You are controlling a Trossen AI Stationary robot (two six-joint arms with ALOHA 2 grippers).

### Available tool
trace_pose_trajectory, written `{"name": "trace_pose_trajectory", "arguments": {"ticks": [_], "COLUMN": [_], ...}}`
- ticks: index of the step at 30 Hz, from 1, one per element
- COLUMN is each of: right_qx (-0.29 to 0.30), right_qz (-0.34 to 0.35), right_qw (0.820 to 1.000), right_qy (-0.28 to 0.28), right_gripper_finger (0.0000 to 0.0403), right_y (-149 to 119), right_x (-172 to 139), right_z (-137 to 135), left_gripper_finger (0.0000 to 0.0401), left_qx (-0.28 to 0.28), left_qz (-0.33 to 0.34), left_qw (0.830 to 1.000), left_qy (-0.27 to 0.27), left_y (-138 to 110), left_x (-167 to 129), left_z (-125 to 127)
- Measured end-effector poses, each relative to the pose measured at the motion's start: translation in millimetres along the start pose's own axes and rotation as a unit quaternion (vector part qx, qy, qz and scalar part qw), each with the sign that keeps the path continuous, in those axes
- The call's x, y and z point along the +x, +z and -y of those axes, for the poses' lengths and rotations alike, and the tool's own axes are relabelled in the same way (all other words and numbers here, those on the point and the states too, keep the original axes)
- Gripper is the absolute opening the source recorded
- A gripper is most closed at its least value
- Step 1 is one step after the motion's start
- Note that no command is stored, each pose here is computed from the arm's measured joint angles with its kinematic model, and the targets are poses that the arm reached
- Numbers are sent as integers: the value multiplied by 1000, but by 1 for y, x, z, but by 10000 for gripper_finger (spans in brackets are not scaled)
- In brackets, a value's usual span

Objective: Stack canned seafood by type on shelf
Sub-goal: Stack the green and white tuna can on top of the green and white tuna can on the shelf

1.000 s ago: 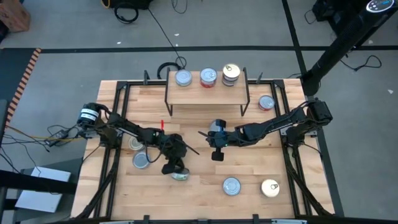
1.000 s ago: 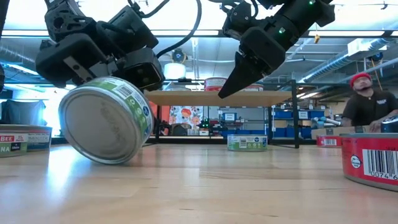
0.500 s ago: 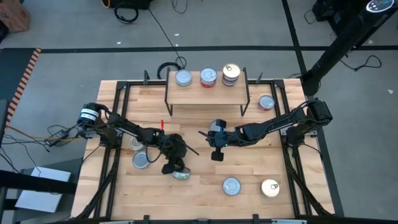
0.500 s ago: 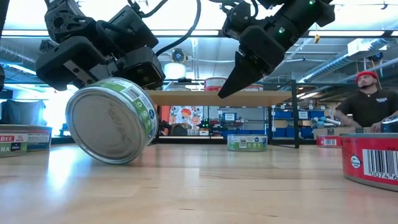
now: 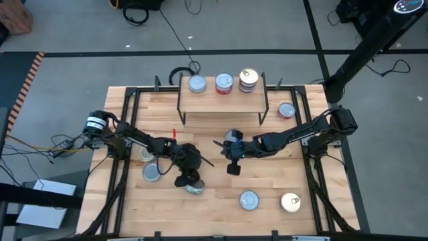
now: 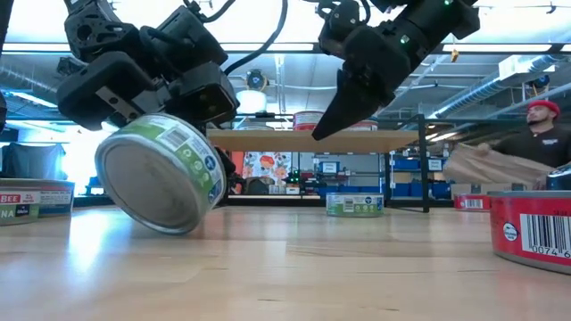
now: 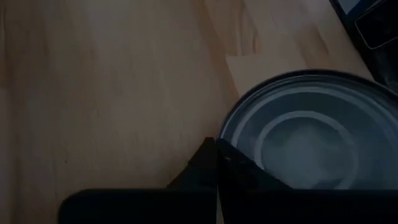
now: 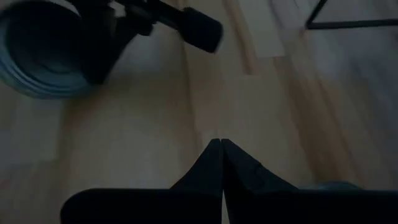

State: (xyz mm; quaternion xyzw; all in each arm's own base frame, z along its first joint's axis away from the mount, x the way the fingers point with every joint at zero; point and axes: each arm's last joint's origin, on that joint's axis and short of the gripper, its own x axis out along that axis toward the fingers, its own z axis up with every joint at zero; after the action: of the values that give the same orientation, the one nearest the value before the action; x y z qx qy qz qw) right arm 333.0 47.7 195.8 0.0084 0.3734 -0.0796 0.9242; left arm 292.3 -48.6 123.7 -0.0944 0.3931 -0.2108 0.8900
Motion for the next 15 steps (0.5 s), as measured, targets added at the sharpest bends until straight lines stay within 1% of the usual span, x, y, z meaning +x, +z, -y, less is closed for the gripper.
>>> {"name": "trace_pose_trajectory", "arguments": {"ticks": [2,4,8,12,15], "right_qx": [13,24,34,26,29], "right_qz": [12,29,67,89,101], "right_qw": [1000,998,994,991,990], "right_qy": [14,42,80,98,95], "right_gripper_finger": [7,9,24,50,75], "right_y": [3,6,13,13,13], "right_x": [0,-1,-5,-8,-11], "right_z": [-1,-5,-18,-33,-42], "left_gripper_finger": [0,0,0,0,0], "left_qx": [0,1,0,-6,-9], "left_qz": [1,5,17,23,26], "left_qw": [1000,1000,1000,1000,999], "left_qy": [0,1,7,12,20], "left_y": [0,-3,-7,-10,-15], "left_x": [0,0,0,0,-1], "left_z": [0,0,-1,-2,-3]}}
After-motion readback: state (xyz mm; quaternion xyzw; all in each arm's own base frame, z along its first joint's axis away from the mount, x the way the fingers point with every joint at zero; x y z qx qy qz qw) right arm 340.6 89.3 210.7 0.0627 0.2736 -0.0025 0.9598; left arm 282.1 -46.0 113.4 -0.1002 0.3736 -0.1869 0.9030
